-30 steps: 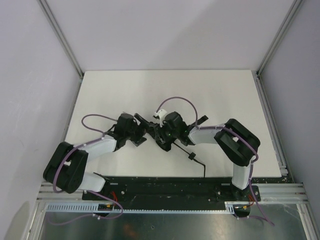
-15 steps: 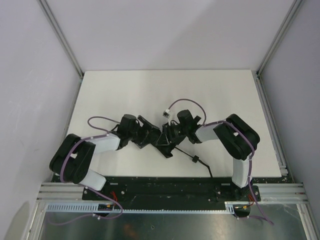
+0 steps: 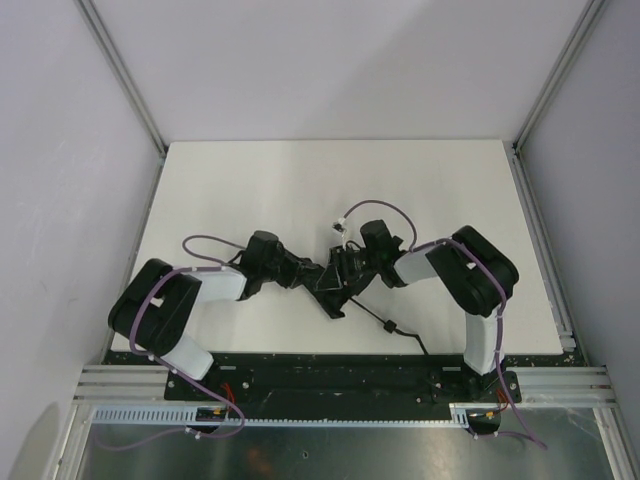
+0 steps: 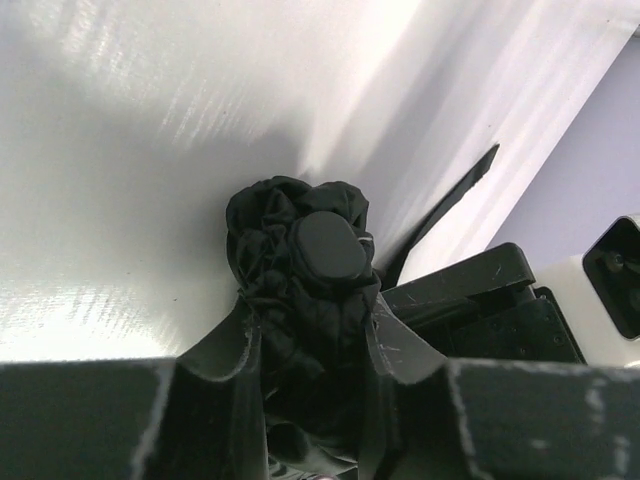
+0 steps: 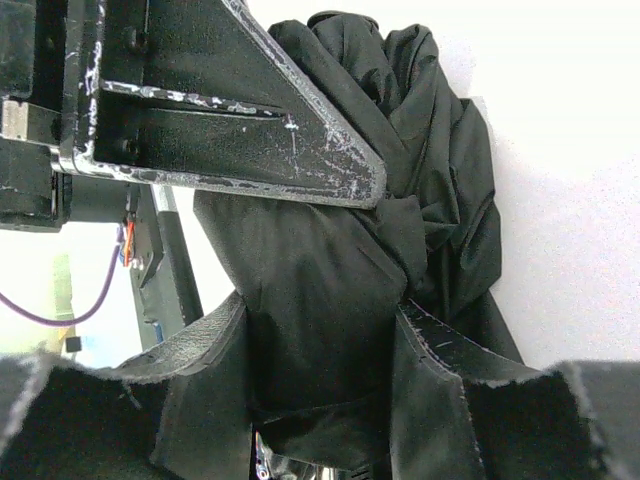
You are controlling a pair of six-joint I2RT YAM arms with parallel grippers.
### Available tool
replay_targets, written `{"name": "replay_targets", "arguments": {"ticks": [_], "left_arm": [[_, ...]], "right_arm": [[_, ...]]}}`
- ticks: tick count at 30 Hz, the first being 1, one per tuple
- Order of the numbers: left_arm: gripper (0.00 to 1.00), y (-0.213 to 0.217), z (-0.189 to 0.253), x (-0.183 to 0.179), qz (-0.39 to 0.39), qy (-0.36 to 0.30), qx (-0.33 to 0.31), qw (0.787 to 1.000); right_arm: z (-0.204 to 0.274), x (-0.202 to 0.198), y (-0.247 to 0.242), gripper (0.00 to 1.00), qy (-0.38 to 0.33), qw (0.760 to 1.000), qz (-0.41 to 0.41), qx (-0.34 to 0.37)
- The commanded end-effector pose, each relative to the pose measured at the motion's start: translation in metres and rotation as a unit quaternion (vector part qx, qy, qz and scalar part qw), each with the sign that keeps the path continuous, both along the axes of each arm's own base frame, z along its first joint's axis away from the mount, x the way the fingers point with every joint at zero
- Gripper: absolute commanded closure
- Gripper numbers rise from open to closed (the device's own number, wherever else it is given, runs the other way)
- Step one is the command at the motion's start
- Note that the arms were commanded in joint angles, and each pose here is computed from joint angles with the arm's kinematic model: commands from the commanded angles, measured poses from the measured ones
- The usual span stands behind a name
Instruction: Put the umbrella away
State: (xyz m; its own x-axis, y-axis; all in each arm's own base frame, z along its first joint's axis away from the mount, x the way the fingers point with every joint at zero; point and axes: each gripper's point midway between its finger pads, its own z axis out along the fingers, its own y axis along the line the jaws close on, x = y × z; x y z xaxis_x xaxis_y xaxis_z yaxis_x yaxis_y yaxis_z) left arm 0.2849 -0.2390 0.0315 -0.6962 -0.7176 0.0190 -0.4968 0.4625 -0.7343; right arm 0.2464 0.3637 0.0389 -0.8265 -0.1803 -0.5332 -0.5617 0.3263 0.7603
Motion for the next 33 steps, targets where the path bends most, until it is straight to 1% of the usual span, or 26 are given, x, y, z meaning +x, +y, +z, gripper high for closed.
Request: {"name": "replay_targets", "arguments": {"ticks": [1, 3, 4, 5, 7, 10, 12, 13, 14, 15, 18, 22, 25, 29, 33], "left_arm": [[0.91, 0.006, -0.015, -0.006, -0.023, -0.016, 0.047, 0.999], [0.98, 0.003, -0.005, -0.003, -0.033, -0.036, 0.043, 0.998], [0.99, 0.002, 0.0, -0.002, -0.037, -0.047, 0.04, 0.997], [0.99, 0.0, 0.007, 0.001, -0.041, -0.063, 0.035, 0.997], [1.0, -0.003, 0.023, 0.004, -0.048, -0.097, 0.022, 0.994], [1.0, -0.007, 0.053, 0.01, -0.056, -0.155, 0.003, 0.986], [1.0, -0.008, 0.073, 0.012, -0.062, -0.193, -0.008, 0.979], [1.0, -0.009, 0.083, 0.013, -0.065, -0.209, -0.012, 0.976], [1.0, -0.009, 0.091, 0.014, -0.067, -0.222, -0.018, 0.973], [1.0, -0.01, 0.1, 0.014, -0.07, -0.233, -0.025, 0.97], [1.0, -0.013, 0.125, 0.013, -0.081, -0.261, -0.05, 0.961], [1.0, -0.016, 0.153, 0.011, -0.082, -0.28, -0.085, 0.953], [1.0, -0.017, 0.177, 0.01, -0.079, -0.294, -0.114, 0.946], [1.0, -0.021, 0.209, 0.008, -0.08, -0.307, -0.15, 0.936], [1.0, -0.023, 0.237, 0.006, -0.082, -0.324, -0.177, 0.926]], "right_arm": [[0.013, -0.015, -0.001, 0.89, -0.003, 1.0, 0.02, -0.013], [0.018, -0.012, -0.007, 0.65, 0.004, 0.999, -0.006, -0.037], [0.021, -0.009, -0.012, 0.55, 0.008, 0.998, -0.024, -0.051], [0.027, -0.007, -0.018, 0.48, 0.013, 0.997, -0.042, -0.062], [0.043, -0.004, -0.03, 0.4, 0.019, 0.995, -0.066, -0.068], [0.075, 0.006, -0.056, 0.33, 0.016, 0.991, -0.113, -0.065], [0.089, 0.011, -0.079, 0.22, 0.011, 0.985, -0.153, -0.078], [0.096, 0.015, -0.09, 0.12, 0.005, 0.981, -0.176, -0.085], [0.103, 0.019, -0.103, 0.07, 0.0, 0.975, -0.204, -0.093], [0.108, 0.023, -0.116, 0.04, -0.001, 0.967, -0.234, -0.101], [0.115, 0.025, -0.146, 0.01, 0.023, 0.949, -0.3, -0.097], [0.106, 0.019, -0.166, 0.01, 0.099, 0.925, -0.359, -0.074], [0.105, 0.017, -0.164, 0.04, 0.153, 0.907, -0.391, -0.031], [0.1, 0.015, -0.154, 0.06, 0.214, 0.889, -0.404, 0.017], [0.092, 0.013, -0.139, 0.06, 0.252, 0.879, -0.404, 0.029]]}}
